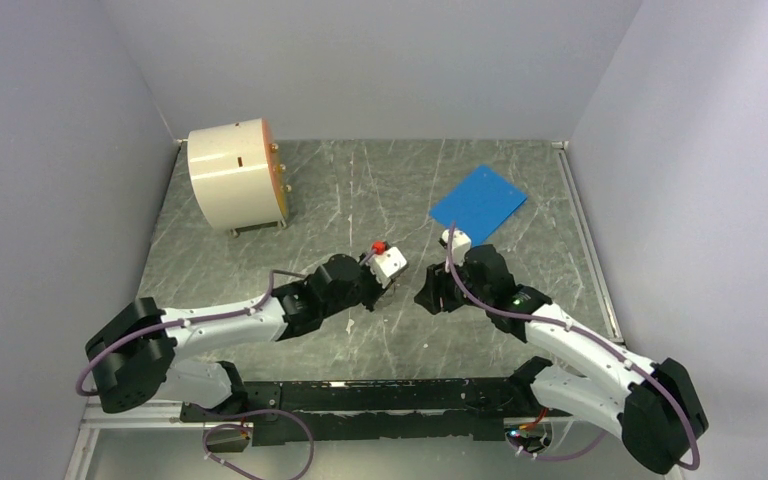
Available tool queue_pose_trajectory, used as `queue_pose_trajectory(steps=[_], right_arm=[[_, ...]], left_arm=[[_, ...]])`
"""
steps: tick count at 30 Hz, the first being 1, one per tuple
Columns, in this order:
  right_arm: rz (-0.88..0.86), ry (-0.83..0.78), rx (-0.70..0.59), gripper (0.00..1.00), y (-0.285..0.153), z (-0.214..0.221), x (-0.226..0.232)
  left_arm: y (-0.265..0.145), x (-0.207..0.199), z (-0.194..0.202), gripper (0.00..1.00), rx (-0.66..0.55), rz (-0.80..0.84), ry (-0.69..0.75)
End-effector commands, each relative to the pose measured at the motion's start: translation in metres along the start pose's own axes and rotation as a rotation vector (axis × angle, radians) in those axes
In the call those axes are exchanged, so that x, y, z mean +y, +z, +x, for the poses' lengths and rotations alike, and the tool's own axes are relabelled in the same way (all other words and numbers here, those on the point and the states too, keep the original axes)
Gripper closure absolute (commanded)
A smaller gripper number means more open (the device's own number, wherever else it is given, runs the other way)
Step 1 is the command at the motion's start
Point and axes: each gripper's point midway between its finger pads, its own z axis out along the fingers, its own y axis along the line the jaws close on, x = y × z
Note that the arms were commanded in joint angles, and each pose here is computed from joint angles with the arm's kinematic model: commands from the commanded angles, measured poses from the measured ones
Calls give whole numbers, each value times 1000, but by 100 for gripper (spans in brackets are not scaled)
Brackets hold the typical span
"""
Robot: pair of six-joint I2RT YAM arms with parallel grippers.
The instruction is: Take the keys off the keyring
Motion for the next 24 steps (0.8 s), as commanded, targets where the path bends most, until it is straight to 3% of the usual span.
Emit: queue_pose_trajectory(steps=[1,9,10,11,12,19,24], right_arm=[[-46,-61,-179,35,-12,-38,12],[-64,-95,-432,21,-37,-81,21],[-73,-101,-446,16,-38,-83,23],[-77,-106,-459,5,-39,-86,24],[-77,-113,-472,2,-39,-88,24],[-78,-172,-602,1,-58,-111,30],[-132,-253,-585,5,-49,-112,39]], left_arm=[[-18,0,-19,97,101,13,-34],[-43,11,-46,98,242,-40,-66],[-45,11,-48,98,257,-41,-71],[-47,12,-50,97,275,-42,-74],[-48,11,-52,97,290,-41,-78],[-58,18,-63,97,389,-63,-61],[-59,16,-64,97,453,-31,-59]])
